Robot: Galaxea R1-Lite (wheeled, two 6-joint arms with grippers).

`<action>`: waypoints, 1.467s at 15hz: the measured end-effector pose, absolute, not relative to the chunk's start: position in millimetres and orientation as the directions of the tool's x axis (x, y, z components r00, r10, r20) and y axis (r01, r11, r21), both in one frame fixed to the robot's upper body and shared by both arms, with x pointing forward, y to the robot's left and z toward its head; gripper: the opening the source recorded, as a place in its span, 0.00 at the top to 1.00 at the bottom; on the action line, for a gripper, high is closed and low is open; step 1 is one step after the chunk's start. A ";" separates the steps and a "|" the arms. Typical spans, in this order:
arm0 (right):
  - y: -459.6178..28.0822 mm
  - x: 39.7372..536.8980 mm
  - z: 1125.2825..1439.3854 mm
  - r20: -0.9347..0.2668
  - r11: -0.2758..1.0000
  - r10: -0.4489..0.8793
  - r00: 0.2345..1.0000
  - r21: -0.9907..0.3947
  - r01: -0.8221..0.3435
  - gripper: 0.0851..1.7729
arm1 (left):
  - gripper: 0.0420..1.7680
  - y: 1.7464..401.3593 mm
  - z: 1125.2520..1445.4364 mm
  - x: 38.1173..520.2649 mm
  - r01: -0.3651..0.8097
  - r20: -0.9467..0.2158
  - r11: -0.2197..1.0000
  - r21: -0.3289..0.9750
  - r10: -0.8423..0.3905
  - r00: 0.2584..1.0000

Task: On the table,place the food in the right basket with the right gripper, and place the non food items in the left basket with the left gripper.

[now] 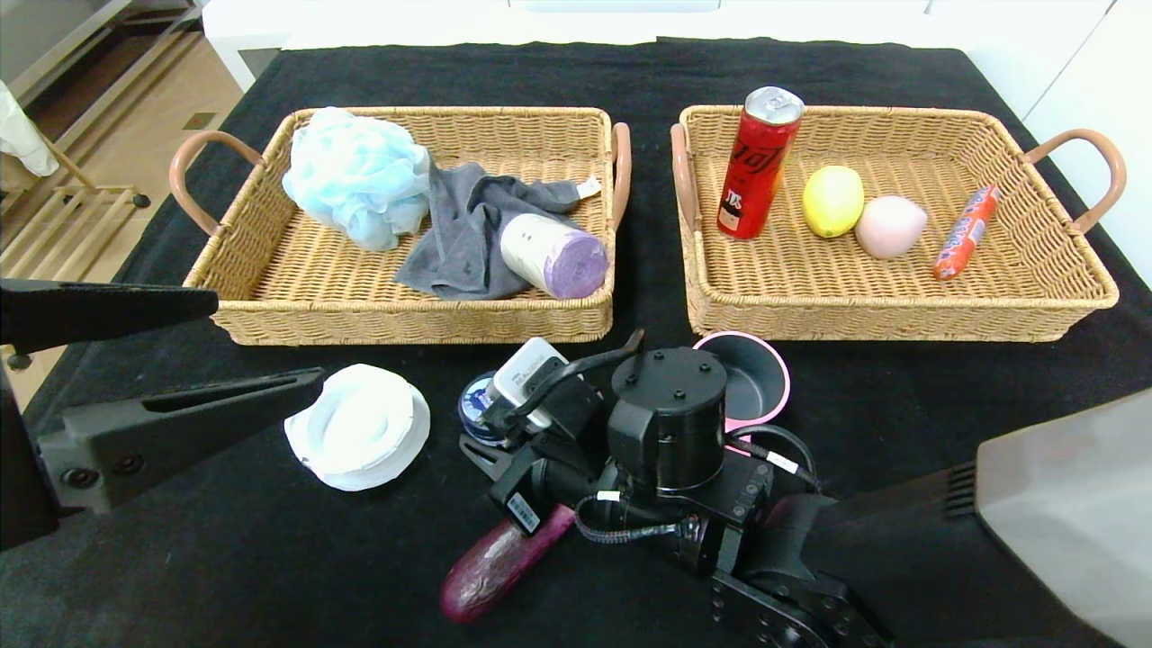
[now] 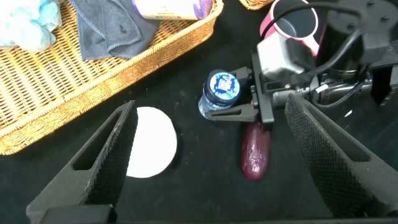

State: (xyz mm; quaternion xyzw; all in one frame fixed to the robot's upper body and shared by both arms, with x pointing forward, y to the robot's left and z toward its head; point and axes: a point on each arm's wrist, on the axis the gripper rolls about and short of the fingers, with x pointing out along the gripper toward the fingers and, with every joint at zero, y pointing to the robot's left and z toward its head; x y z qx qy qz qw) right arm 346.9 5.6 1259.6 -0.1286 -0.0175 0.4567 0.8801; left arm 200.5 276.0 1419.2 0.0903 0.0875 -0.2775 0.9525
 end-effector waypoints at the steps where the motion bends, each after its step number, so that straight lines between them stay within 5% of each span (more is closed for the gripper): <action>1: 4.5 346.0 1263.0 -0.076 0.552 0.810 0.582 -0.237 -0.799 0.56 | 0.03 276.0 1419.2 200.7 0.543 -0.217 0.832 0.114 -0.513 0.831; 7: -11.7 338.0 1304.2 0.020 0.581 0.809 0.587 -0.177 -0.794 0.56 | 0.03 273.5 1426.0 206.1 0.525 -0.105 0.845 0.104 -0.516 0.850; 22: -89.0 356.1 1388.7 0.199 0.728 0.685 0.701 -0.142 -0.671 0.56 | 0.03 272.3 1420.4 207.3 0.538 -0.128 0.836 0.106 -0.525 0.842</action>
